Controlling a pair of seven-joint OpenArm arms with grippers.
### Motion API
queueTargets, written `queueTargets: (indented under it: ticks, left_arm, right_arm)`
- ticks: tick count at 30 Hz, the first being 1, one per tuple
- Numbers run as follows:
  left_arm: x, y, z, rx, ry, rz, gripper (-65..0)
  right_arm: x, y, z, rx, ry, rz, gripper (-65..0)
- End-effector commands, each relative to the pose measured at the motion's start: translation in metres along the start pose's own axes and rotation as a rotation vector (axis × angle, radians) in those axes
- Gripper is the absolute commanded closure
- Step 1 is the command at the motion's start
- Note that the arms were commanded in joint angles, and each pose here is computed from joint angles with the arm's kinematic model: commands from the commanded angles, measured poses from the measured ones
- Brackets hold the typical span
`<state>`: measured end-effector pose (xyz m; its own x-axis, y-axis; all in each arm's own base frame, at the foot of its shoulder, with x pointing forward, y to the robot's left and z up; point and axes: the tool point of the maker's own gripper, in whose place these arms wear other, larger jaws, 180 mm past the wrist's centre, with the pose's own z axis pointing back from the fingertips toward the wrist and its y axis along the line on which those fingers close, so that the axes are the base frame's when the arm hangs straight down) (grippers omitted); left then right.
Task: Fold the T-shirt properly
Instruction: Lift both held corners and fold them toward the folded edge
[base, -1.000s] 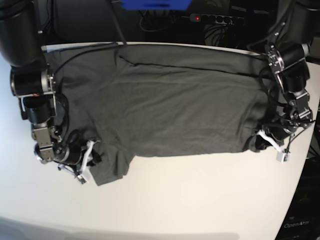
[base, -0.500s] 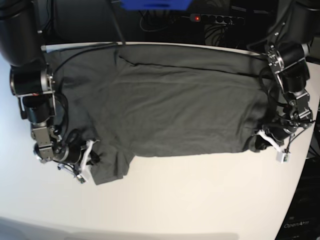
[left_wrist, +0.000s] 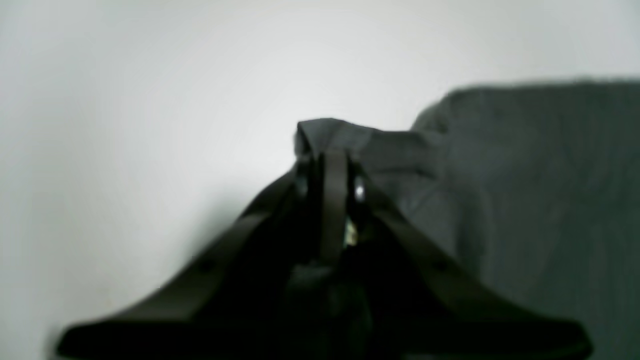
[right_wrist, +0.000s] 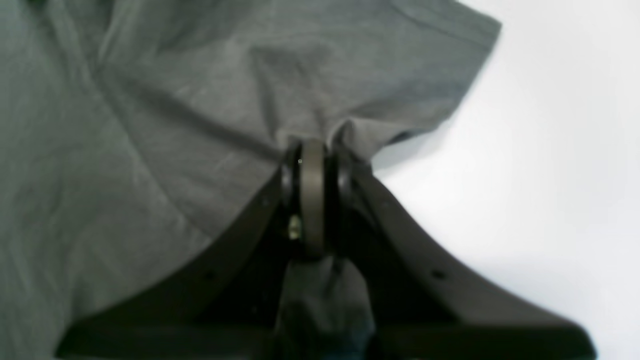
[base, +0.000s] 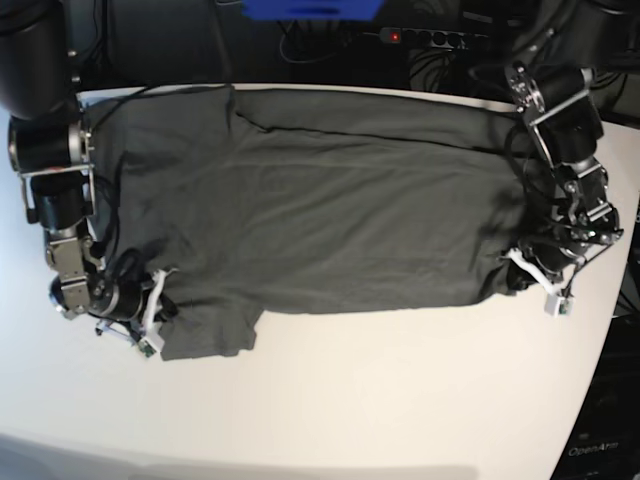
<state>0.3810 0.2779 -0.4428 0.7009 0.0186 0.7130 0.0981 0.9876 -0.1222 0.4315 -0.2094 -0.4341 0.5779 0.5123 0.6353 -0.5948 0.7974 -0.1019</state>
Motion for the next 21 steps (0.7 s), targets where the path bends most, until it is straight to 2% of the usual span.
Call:
queueTargets:
  ticks: [1,4,8,21]
  left_arm:
    - [-0.02,0.011,0.007,0.046,0.118,-0.053,-2.2]
    - [-0.004,0.006,0.013,0.065,0.091,-0.096,-2.2]
    - [0.001,0.007,0.021,0.088,0.087,-0.126,-2.2]
    - [0.004,0.019,0.036,0.136,0.089,-0.141,-2.2]
  right_arm:
    - [0.014,-0.018,0.01,-0.041,-0.024,0.023,-0.9]
    - [0.02,-0.012,0.013,-0.045,-0.038,0.067,-0.9]
    - [0.018,-0.012,0.022,-0.064,-0.007,0.119,-0.9]
    - [0.033,-0.004,0.066,-0.174,-0.013,0.237,-0.9]
